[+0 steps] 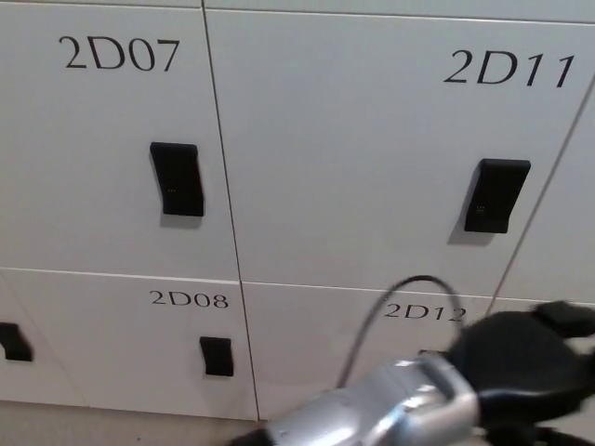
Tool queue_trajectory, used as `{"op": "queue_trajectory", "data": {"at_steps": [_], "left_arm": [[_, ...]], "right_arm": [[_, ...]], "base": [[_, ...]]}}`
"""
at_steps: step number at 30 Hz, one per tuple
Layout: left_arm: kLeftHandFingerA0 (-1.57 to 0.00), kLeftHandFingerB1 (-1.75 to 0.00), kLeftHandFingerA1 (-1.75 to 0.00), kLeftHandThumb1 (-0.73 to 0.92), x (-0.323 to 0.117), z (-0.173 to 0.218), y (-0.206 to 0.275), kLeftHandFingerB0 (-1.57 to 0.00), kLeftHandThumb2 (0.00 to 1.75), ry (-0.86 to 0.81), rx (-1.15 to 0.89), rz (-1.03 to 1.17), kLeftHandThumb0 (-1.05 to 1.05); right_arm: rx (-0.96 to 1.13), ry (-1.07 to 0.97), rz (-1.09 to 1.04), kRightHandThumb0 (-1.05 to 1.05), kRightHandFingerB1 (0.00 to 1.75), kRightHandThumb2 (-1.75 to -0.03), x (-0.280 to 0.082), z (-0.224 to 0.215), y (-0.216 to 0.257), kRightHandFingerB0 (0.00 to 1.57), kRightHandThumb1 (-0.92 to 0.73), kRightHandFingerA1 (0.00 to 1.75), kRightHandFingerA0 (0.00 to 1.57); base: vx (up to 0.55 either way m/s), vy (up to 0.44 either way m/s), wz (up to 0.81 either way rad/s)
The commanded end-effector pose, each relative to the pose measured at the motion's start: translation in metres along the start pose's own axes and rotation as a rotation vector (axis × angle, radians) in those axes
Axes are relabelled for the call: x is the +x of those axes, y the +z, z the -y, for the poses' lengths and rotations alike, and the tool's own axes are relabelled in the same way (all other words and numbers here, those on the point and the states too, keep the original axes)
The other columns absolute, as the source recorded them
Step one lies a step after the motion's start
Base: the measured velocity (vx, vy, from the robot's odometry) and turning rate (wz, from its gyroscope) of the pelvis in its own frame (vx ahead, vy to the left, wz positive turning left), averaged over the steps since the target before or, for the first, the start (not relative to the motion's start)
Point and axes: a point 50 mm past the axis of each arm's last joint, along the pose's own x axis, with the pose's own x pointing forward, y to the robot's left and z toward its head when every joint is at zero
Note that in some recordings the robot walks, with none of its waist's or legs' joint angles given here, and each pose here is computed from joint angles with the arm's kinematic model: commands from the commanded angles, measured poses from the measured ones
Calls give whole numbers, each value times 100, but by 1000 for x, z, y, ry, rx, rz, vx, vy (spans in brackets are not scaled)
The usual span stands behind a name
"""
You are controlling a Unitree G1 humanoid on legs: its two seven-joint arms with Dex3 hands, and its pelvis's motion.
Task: The robot uses its left hand to push the door of an open cabinet towards the right and closes it
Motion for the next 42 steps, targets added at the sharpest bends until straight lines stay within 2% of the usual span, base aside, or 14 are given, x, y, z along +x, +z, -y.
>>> {"op": "queue_trajectory", "data": {"at_steps": [1, 2, 3, 5, 8, 13, 14, 16, 17, 19, 20, 24, 33, 42], "left_arm": [[-21, -27, -30, 92, -61, 22, -53, -17, 71, -33, -60, -232, -74], [-21, -27, -30, 92, -62, 22, -53, -17, 71, -33, -60, -235, -74], [-21, -28, -31, 92, -69, 25, -58, -18, 72, -27, -82, -255, -73], [-21, -28, -31, 92, -74, 27, -61, -18, 72, -23, -98, -270, -73], [-25, -28, -32, 92, -144, 50, -96, -21, 72, 59, -262, -477, -71], [-25, -28, -32, 92, -153, 54, -99, -21, 72, 68, -282, -504, -71], [-31, -30, -33, 92, -221, 90, -119, -27, 71, 145, -416, -746, -68], [-31, -30, -33, 92, -240, 98, -123, -26, 71, 162, -436, -806, -67], [-34, -45, -52, 69, -259, 103, -127, -22, 102, 205, -433, -877, -61], [-34, -45, -52, 69, -287, 111, -130, -22, 102, 271, -424, -978, -61], [-38, -33, -37, 81, -305, 113, -136, -37, 65, 316, -434, -1055, -56], [-38, -33, -35, 82, -366, 123, -146, -36, 66, 370, -491, -1326, -56], [-49, -33, -38, 84, -395, 140, -151, -38, 66, 414, -771, -1503, -56], [-45, -32, -37, 86, -394, 143, -159, -34, 67, 367, -822, -1558, -59]], "right_arm": [[681, 290, 28, -45, 31, -87, -2, 7, -6, 7, -92, 31, 5], [592, 267, 0, -45, 31, -87, -1, 8, -8, 7, -92, 31, 5], [530, 244, -17, -57, 32, -73, -1, 7, -9, 19, -92, 35, 22], [483, 226, -27, -57, 32, -73, -1, 6, -9, 19, -92, 35, 22], [479, 176, -47, -60, 31, -68, -1, 7, -12, 27, -92, 33, 30], [475, 179, -47, -60, 31, -68, -1, 7, -13, 27, -92, 33, 30], [488, 204, -45, -61, 30, -68, 0, 3, -9, 22, -92, 35, 30], [477, 209, -37, -62, 30, -68, 0, 3, -6, 22, -92, 35, 31], [469, 214, -39, -62, 31, -69, 0, 1, -7, 23, -92, 36, 31], [461, 222, -42, -62, 31, -69, -1, -1, -8, 23, -92, 36, 31], [464, 223, -47, -61, 31, -68, -1, -2, -9, 25, -92, 35, 32], [467, 230, -56, -58, 31, -68, -3, -5, -13, 27, -92, 33, 31], [492, 235, -67, -59, 31, -68, -4, -12, -14, 26, -92, 34, 31], [507, 235, -66, -60, 32, -68, -5, -12, -16, 30, -91, 34, 33]], "base": [[0, 0, 0], [0, 0, 0], [0, 0, 0], [0, 0, 0], [0, 0, 0], [0, 0, 0], [0, 0, 0], [0, 0, 0], [0, 0, 0], [0, 0, 0], [0, 0, 0], [0, 0, 0], [0, 0, 0], [0, 0, 0]]}}
